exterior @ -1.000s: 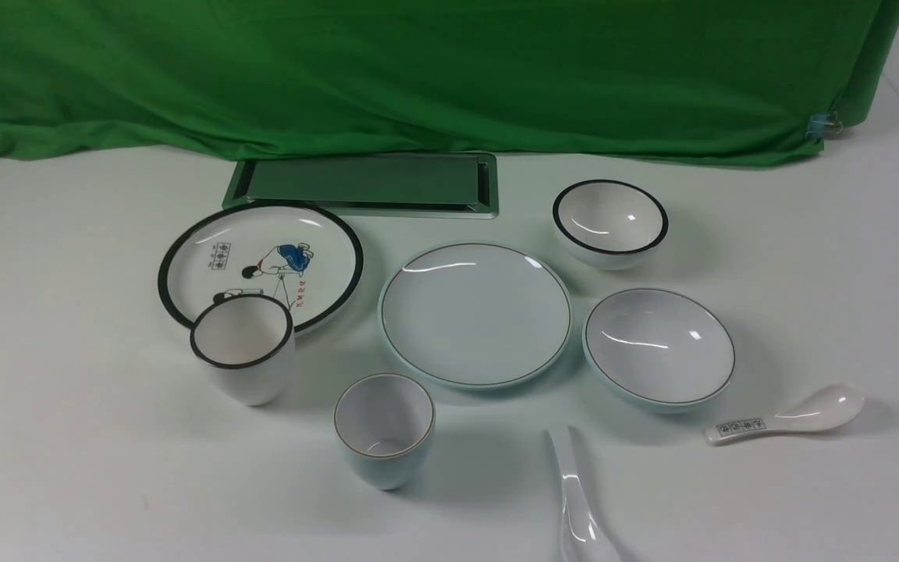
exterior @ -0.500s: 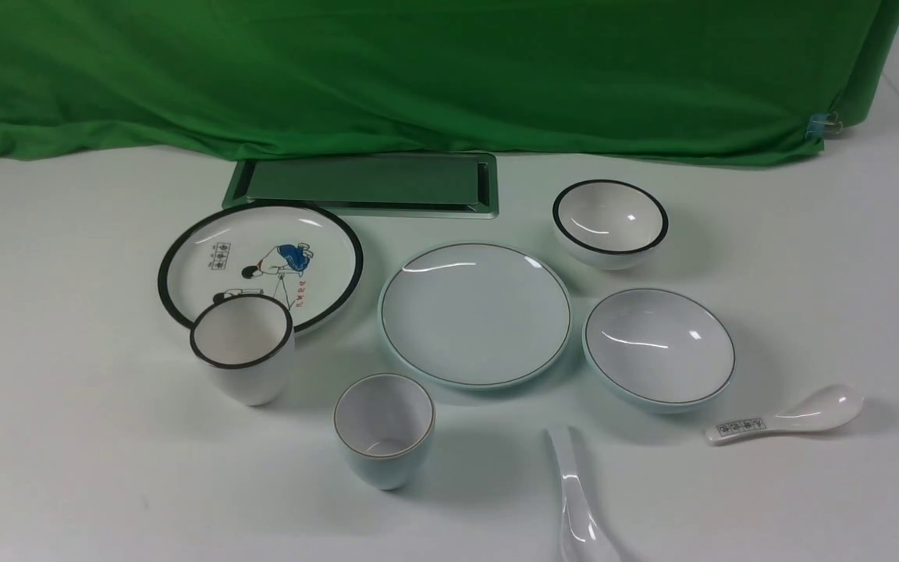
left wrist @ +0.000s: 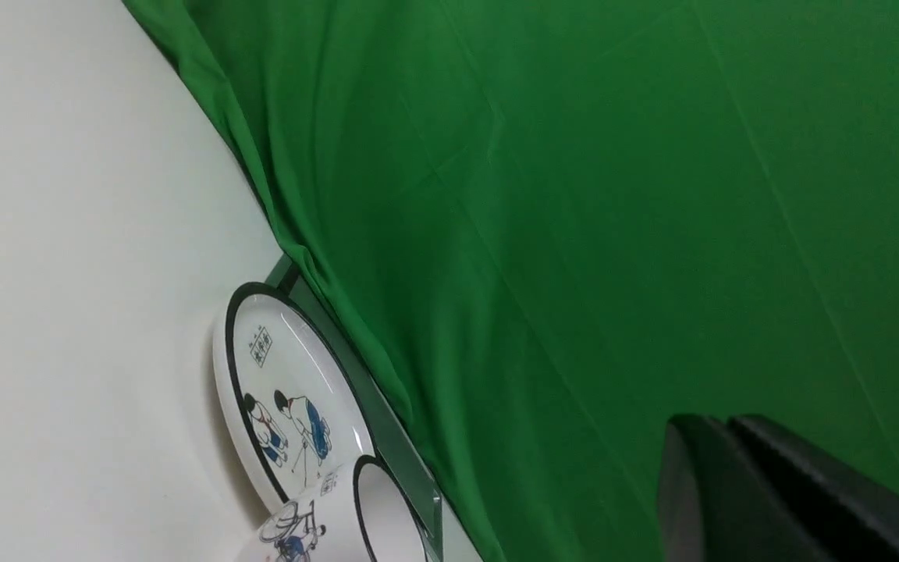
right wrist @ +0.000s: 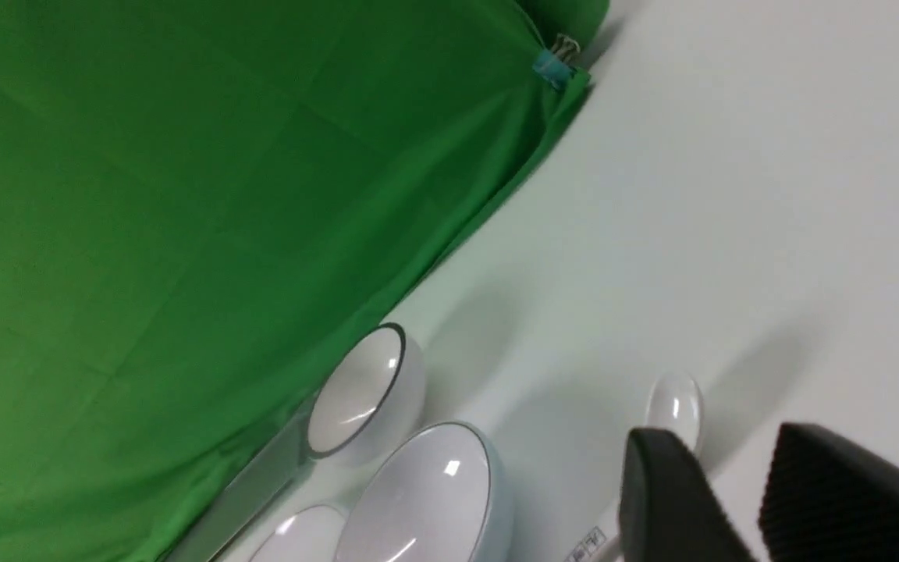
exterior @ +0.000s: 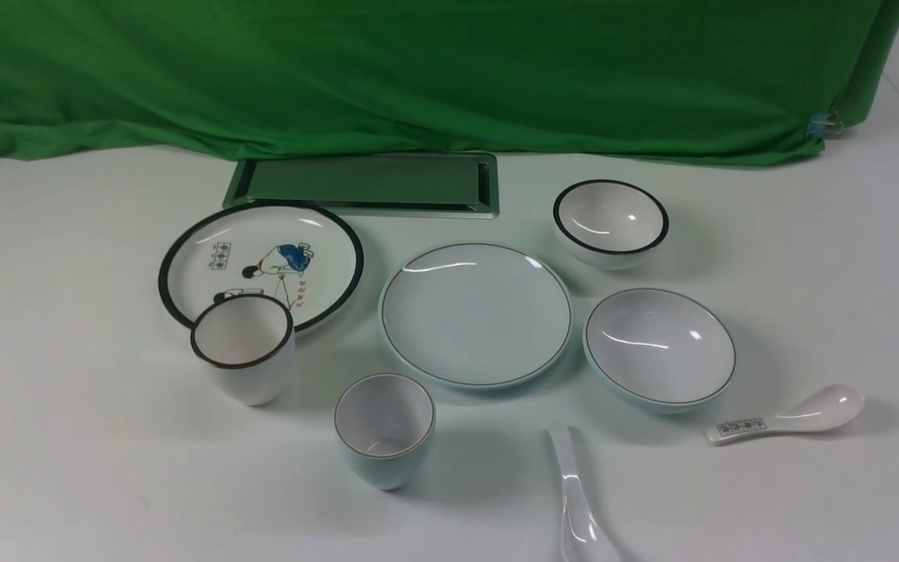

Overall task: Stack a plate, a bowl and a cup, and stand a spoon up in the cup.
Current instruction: Use the right arm to grab a blue rice bowl

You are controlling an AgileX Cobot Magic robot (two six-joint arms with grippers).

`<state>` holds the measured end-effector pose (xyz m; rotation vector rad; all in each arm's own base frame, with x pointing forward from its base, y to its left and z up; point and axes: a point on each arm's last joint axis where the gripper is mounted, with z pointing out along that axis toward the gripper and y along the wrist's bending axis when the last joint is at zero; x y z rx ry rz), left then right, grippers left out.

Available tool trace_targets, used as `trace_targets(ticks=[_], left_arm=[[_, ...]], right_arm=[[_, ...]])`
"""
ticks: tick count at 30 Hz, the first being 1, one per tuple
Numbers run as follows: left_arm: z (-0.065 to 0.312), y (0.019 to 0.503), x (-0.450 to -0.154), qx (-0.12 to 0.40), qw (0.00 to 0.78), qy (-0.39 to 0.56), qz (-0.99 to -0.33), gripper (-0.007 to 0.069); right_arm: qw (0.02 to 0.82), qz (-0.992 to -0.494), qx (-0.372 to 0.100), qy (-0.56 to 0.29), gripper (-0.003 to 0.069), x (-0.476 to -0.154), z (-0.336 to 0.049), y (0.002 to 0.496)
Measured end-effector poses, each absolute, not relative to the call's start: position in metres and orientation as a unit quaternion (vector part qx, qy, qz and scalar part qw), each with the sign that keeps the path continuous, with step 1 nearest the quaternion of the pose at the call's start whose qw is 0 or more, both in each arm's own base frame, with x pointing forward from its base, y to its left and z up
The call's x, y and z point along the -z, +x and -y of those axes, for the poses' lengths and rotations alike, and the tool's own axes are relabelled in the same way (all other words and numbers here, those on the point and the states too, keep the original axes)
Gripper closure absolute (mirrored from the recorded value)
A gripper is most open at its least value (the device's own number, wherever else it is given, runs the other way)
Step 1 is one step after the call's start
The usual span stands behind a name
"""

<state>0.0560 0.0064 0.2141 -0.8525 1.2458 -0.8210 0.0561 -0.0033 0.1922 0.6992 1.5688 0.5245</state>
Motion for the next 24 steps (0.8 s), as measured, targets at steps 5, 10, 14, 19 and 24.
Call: trace_targets(ticks=[5,10,14,19,24], left_arm=[[-0.002,0.049,-0.246,0.309,0.7,-0.289,-0.575,0.0654],[0.002,0.054,-0.297,0.167,0.707,-0.163,-0.667,0.0654],[-0.001,0.084,-0.316,0.073,0.619,-0.099,-0.776,0.0654],[-0.001,0.125,-0.336,-0.009,0.463,0.028,-0.886,0.0654],[0.014,0.163,-0.358,0.01,0.391,0.104,-0.914,0.0654]], right_arm=[[0.666,-0.693,-0.164,0.221,0.0599,-0.223,0.003,0.055],[0.683,-0.724,-0.039,0.089,0.0646,-0.285,0.004,0.072],[0.645,-0.763,0.017,0.021,0.0646,-0.327,0.006,0.104],[0.544,-0.835,0.021,-0.078,0.0646,-0.351,-0.006,0.153],[0.401,-0.896,-0.006,-0.191,0.0647,-0.345,-0.036,0.198]])
